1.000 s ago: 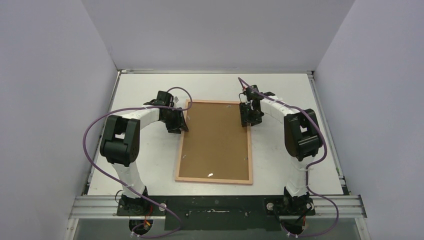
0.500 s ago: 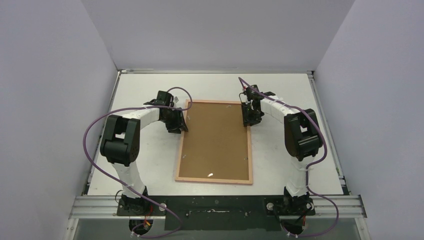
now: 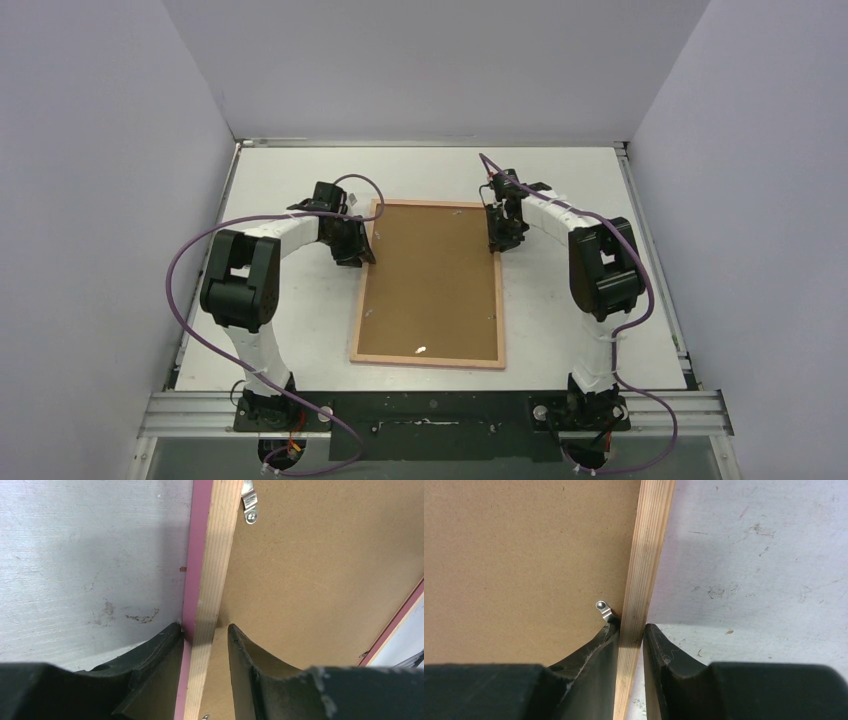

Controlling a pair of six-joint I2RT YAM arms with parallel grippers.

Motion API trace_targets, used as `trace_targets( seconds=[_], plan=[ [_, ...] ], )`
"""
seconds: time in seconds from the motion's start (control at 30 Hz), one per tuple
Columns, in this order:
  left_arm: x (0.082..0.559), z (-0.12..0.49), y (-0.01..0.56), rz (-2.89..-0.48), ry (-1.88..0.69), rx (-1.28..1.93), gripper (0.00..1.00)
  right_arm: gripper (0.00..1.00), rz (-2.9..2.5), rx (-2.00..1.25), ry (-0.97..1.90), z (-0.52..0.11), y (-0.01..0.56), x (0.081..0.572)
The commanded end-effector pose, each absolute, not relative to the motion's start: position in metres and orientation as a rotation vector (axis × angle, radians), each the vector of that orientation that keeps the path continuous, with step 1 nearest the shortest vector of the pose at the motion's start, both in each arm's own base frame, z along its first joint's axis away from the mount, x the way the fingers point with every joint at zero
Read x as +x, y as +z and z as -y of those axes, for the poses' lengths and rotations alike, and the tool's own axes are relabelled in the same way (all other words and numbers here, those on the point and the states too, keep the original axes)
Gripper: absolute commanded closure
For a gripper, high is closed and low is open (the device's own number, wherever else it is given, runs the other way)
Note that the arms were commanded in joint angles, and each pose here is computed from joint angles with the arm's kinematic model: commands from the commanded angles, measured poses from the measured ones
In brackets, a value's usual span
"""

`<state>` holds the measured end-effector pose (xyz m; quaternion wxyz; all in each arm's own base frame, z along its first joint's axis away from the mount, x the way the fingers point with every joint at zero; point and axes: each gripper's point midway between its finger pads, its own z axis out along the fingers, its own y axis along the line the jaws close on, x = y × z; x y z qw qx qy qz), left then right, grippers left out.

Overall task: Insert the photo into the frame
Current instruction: Install the photo frame at the center of the board.

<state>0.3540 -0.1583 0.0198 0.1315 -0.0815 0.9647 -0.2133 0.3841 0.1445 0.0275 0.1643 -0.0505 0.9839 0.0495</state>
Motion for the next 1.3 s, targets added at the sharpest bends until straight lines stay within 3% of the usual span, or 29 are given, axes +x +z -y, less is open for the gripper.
trace_targets(
  seconds=[0.0,0.07,0.4,0.87,1.27],
  plan=[
    [0.327,0.153,-0.006,-2.911,-0.580,-0.252,0.64,0.85,-2.824,-0.099,0.091,-0.143,0.012,0.382],
    [0.324,0.153,-0.007,-2.916,-0.583,-0.251,0.64,0.83,-2.816,-0.074,0.066,-0.140,0.012,0.384],
    [0.307,0.146,-0.017,-2.959,-0.553,-0.168,0.67,0.57,-2.749,-0.219,-0.032,-0.136,0.017,0.403],
    [0.306,0.146,-0.022,-2.974,-0.552,-0.157,0.67,0.77,-2.747,-0.221,0.105,-0.152,0.011,0.405],
    [0.305,0.147,-0.024,-2.975,-0.558,-0.168,0.68,0.83,-2.734,-0.122,0.136,-0.152,0.008,0.407]
  ],
)
